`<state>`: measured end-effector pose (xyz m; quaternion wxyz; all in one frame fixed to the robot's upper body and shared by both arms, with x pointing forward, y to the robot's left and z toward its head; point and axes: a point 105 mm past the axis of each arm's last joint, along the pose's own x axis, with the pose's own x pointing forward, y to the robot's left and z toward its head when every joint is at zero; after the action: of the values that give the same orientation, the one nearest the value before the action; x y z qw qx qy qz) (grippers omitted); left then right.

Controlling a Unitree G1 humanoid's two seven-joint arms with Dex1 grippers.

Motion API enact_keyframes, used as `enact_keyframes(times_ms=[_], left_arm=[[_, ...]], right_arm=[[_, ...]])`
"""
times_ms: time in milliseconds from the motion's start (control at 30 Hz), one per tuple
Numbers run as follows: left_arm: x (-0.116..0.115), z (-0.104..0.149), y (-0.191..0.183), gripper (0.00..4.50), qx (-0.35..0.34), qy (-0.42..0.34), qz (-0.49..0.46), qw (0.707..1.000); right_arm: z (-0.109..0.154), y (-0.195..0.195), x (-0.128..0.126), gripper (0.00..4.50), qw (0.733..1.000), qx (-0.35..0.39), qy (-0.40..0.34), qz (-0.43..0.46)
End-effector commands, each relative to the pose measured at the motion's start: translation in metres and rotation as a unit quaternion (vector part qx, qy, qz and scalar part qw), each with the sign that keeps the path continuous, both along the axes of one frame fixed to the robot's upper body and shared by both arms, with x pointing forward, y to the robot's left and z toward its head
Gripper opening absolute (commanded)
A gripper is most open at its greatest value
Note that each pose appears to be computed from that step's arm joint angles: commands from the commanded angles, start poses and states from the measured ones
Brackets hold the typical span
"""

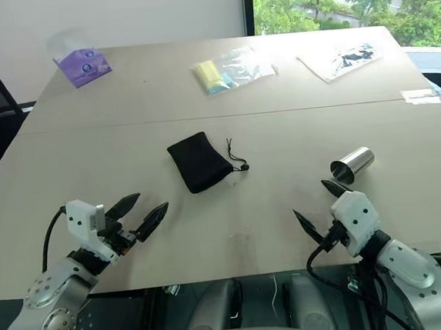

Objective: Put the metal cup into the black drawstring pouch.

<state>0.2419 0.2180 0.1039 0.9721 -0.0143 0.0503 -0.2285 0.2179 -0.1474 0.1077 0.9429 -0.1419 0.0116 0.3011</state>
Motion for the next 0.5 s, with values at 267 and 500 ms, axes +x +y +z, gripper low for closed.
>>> enact_keyframes(times_ms=[267,500], left_arm=[[0.003,0.024,-0.022,4.33,0.014,-0.032,-0.044,0.998],[-0.008,0.032,-0.049,4.33,0.107,-0.038,-0.121,0.986]], right_arm=[[0.038,0.013,0.012,4.49,0.995,0.044,-0.078,0.041],[0.047,0.029,-0.003,4.49,0.986,0.044,-0.084,0.140]])
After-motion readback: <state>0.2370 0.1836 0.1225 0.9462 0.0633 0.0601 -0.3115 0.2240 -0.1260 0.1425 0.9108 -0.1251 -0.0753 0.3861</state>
